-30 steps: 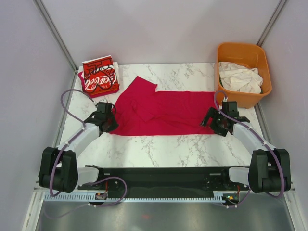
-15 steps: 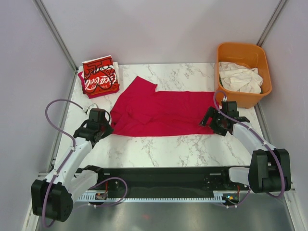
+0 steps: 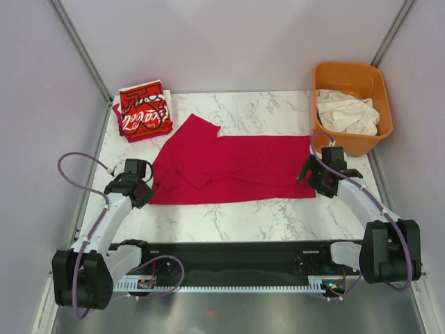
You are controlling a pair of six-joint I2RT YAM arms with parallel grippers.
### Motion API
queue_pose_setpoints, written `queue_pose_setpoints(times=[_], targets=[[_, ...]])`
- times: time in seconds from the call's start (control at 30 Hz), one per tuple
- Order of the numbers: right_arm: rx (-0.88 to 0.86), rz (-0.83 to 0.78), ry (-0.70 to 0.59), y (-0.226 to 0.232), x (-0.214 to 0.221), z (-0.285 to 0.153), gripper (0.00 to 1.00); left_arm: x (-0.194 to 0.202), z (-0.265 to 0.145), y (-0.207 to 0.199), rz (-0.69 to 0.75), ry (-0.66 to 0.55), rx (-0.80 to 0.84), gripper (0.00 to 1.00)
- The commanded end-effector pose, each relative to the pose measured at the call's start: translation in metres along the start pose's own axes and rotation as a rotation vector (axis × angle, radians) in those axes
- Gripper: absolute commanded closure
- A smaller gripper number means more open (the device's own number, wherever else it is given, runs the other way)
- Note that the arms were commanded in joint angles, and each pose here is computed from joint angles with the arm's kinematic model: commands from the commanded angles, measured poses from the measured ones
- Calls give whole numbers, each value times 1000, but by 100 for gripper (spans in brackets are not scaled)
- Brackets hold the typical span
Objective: Fold and stack the t-shirts
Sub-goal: Fold the tshirt
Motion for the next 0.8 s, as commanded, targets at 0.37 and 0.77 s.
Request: queue_pose_setpoints(times=[0.37, 0.77], targets=[[-122, -19, -10, 18, -10, -6, 5, -27, -9, -3, -61, -62, 42, 0], [-133, 8, 7, 25, -10, 19, 34, -56, -68, -9, 167, -206, 254, 1]])
Point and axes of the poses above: each gripper's point midway between its finger pads, its own z axis out along the fingers, its own y axis along the line the jaws close on, x = y × z, the point moved 8 cm from there along -z, back along the fingers, and after that the axes turned 6 degrees about z, right-handed, at the moved point
